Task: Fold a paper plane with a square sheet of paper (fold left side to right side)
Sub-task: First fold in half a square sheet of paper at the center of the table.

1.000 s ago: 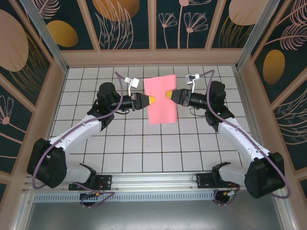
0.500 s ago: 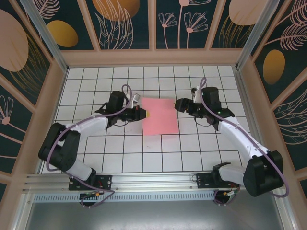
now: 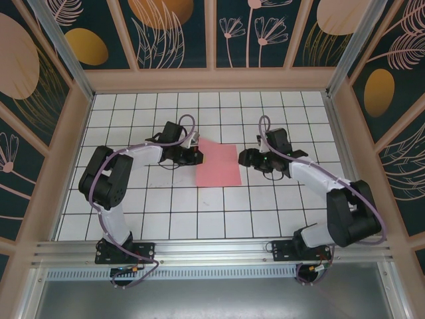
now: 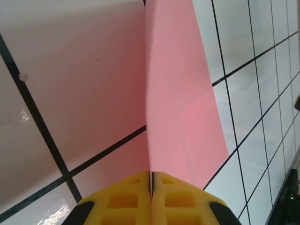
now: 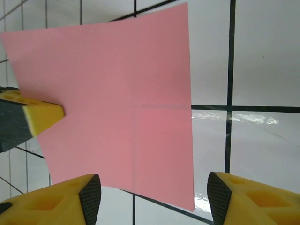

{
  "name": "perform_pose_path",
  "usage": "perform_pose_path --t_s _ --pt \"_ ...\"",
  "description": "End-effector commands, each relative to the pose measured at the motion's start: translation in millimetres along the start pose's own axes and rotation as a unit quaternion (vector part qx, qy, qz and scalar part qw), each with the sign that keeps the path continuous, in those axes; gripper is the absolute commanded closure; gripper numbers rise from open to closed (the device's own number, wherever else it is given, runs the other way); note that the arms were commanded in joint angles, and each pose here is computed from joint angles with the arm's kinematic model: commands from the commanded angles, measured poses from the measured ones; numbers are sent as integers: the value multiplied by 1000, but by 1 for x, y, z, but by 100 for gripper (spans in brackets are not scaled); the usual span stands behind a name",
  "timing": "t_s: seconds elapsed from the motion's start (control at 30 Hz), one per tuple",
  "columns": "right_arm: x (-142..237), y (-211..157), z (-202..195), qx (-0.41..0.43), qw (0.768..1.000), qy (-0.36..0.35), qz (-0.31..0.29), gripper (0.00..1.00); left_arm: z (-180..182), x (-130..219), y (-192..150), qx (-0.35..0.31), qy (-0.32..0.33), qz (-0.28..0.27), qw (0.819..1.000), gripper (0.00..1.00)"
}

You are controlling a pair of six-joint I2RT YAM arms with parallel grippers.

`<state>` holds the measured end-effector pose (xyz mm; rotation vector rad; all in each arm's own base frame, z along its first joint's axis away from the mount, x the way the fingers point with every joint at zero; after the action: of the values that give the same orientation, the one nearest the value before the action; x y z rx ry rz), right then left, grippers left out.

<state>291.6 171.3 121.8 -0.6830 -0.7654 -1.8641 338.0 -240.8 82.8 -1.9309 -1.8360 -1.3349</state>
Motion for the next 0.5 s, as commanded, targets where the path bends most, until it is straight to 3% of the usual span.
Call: perform_pose_path --t_s 0.0,0.47 --pt "-15 14 17 13 1000 15 -5 38 4 4 5 -13 13 6 1000 99" --pt "-91 30 21 23 998 -52 39 53 7 2 0 0 19 11 1000 95"
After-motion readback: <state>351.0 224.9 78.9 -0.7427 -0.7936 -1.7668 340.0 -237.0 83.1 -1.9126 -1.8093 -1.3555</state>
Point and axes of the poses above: each hand's point on the last joint's axis, 136 mm out from that joint toward the fingers, its own x axis back along the fingers, its own z axis along the line the jaws close on, y = z × x, the point moved 4 cm from there along x, back along the fingers, and after that the axes turned 13 degrees about -x, right-handed, at the moved point
